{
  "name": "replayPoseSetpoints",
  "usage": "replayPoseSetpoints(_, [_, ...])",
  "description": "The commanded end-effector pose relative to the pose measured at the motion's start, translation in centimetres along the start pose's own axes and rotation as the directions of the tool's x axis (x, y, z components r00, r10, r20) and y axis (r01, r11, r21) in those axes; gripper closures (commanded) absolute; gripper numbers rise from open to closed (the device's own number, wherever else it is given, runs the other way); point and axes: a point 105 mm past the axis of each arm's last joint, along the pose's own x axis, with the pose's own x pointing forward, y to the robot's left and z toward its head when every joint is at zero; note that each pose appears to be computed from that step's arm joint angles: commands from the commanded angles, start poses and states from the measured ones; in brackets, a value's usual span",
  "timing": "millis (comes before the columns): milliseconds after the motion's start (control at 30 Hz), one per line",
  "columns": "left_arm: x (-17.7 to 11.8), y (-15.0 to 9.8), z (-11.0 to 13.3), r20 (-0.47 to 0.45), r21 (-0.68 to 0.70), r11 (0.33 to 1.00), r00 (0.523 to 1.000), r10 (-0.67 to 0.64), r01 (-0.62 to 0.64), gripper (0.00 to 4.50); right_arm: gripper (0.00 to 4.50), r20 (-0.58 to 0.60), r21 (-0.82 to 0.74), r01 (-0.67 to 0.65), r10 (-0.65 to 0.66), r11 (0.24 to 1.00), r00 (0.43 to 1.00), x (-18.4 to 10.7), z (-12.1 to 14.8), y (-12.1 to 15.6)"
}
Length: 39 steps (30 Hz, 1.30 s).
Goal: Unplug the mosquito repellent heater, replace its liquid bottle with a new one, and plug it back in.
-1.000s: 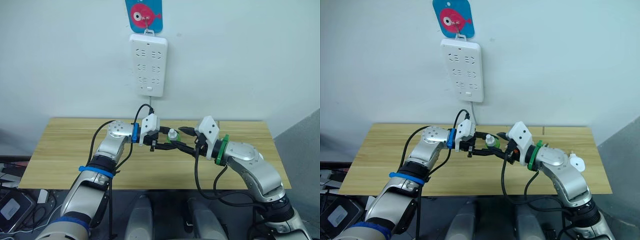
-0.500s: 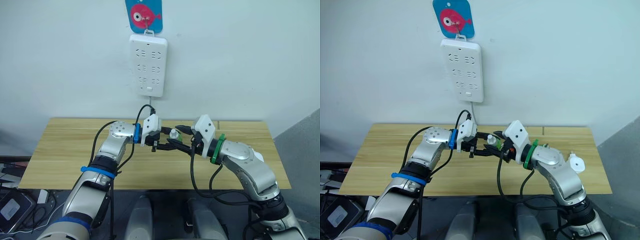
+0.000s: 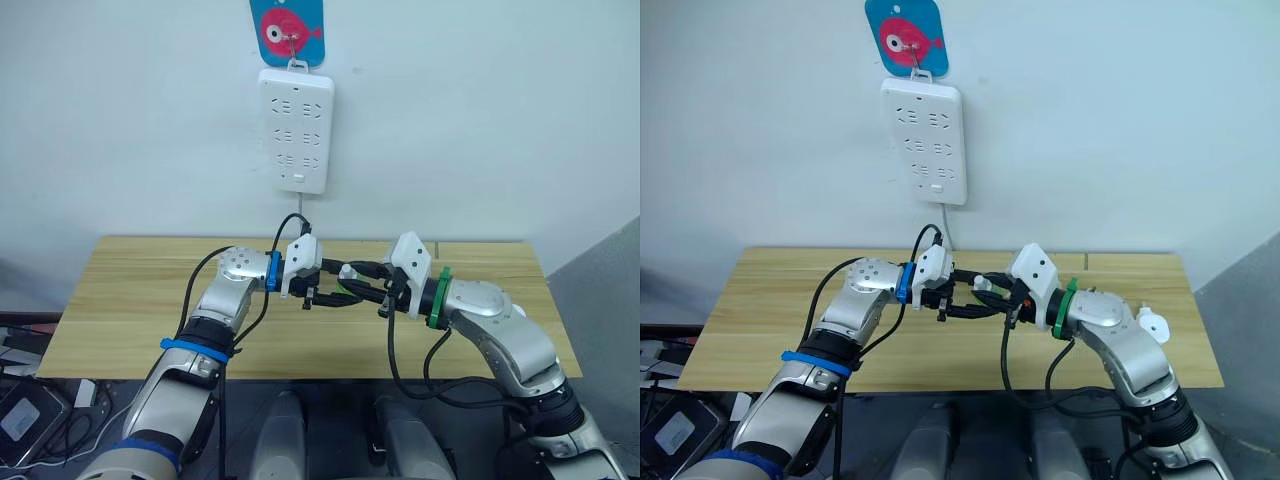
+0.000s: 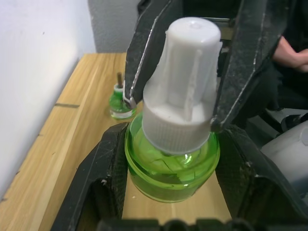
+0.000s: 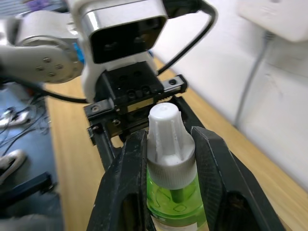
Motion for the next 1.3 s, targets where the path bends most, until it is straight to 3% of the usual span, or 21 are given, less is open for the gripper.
replayPoseSetpoints(33, [0.7,-3.0,0.2,-0.019,0.048,0.983,0.984,-0.177,0.178,2.27,3.5,0.059,-0.097,-0.309,0.316,0.946,0.947,0.0,2.9,1.4])
replayPoseSetpoints(200, [0.7,-5.0,0.0,-0.036,0.056,0.963,0.965,-0.26,0.262,2.27,3.5,-0.021,-0.163,-0.494,0.498,0.854,0.867,0.0,1.9,0.8])
replayPoseSetpoints(367, [0.5,-5.2,0.0,-0.044,0.054,0.962,0.963,-0.265,0.267,2.27,3.5,-0.06,-0.217,-0.542,0.543,0.812,0.837,0.0,1.4,0.5])
replayPoseSetpoints(533, [0.5,-4.8,-0.2,-0.048,0.046,0.969,0.97,-0.24,0.242,2.27,1.8,-0.049,-0.219,-0.482,0.483,0.849,0.874,-0.9,1.3,-0.2])
replayPoseSetpoints(700, [0.3,-4.5,-0.4,-0.051,0.04,0.972,0.972,-0.23,0.232,2.27,0.04,-0.097,-0.189,-0.394,0.382,0.9,0.919,-4.3,0.1,-1.0])
replayPoseSetpoints(833, [0.2,-3.5,-0.4,-0.044,0.028,0.982,0.982,-0.184,0.185,2.27,0.04,-0.103,-0.161,-0.257,0.243,0.953,0.965,-6.0,-0.5,-1.2])
replayPoseSetpoints(967, [0.3,-1.4,0.0,-0.014,0.003,0.997,0.997,-0.071,0.071,2.27,0.04,-0.026,-0.116,-0.06,0.058,0.991,0.998,-5.0,0.0,-1.1])
replayPoseSetpoints(1133, [0.1,0.4,0.2,-0.003,-0.013,0.999,0.999,0.032,-0.032,2.27,0.04,0.052,-0.07,0.116,-0.113,0.991,0.992,-2.7,0.4,-0.5])
replayPoseSetpoints(1300, [0.3,0.7,0.3,0.002,-0.011,0.999,0.999,0.047,-0.047,2.27,0.04,0.104,-0.041,0.218,-0.213,0.975,0.971,-0.4,1.1,-1.0])
